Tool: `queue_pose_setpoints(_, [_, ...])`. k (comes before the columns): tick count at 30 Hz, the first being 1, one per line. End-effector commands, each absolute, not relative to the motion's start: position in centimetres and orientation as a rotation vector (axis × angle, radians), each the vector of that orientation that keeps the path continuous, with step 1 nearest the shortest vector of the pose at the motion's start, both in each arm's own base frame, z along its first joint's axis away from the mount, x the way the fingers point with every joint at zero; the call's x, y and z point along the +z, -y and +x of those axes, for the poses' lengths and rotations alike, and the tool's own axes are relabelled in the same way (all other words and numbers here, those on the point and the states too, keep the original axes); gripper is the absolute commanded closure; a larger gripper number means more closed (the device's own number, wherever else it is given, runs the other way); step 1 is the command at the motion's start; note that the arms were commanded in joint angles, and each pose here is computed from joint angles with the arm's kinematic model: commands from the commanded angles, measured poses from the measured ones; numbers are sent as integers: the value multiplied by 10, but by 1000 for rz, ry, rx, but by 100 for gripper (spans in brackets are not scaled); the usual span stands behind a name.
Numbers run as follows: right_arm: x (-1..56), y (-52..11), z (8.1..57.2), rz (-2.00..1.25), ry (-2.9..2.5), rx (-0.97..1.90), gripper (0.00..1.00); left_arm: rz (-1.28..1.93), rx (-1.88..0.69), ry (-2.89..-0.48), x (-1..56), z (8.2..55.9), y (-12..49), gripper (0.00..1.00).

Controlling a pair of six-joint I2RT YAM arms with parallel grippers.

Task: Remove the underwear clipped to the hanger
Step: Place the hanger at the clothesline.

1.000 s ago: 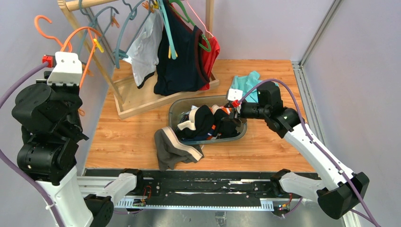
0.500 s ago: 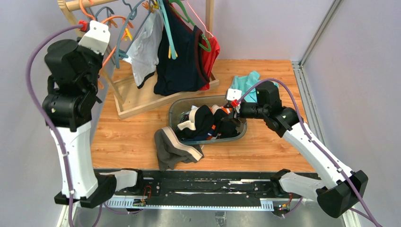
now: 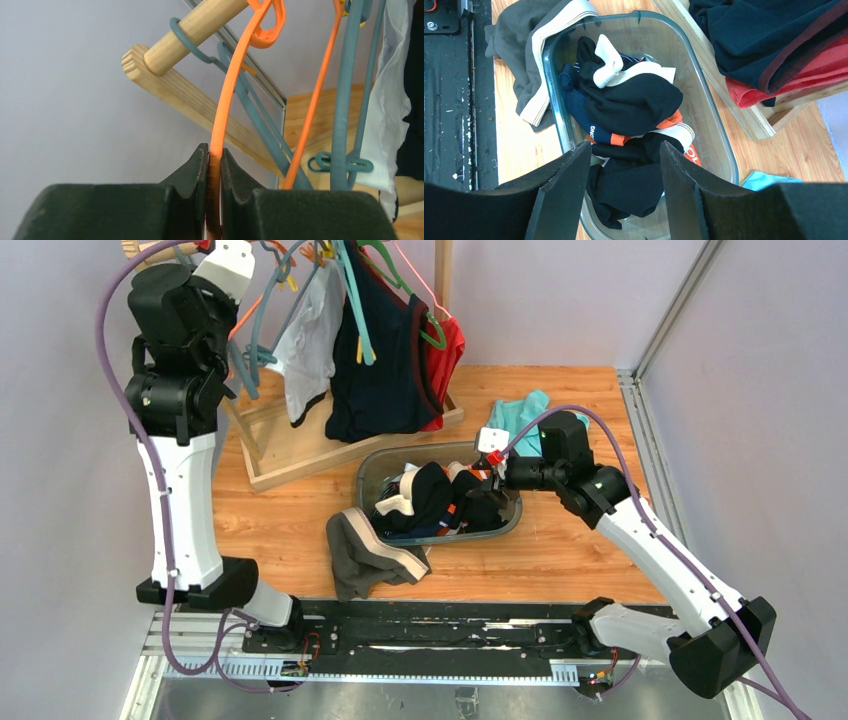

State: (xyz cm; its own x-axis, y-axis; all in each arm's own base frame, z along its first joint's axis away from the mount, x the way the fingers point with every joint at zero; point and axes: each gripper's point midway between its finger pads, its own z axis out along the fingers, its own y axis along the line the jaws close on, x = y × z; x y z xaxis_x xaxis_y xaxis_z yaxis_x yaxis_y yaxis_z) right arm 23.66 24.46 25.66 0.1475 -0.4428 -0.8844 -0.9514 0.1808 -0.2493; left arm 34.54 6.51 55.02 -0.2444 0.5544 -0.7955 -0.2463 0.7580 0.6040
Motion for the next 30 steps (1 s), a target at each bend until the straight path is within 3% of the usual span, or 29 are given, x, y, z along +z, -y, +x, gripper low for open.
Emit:
queue_pose_setpoints(1, [256,-247,229,-1447,-1437,664,46,219,772,-1569,574,363,-63,100])
queue_pose_setpoints(12, [258,-251,221,-1465,-1405,698,46,228,768,-1658,547,393,-61,100])
queue_pose_setpoints(25, [249,-257,217,-1511,-1403,712,46,194,888,-1667,556,343,-82,100])
queue_pose_setpoints(30, [246,-260,215,-1529,-1403,708,46,206,942,-1680,556,346,-86,100])
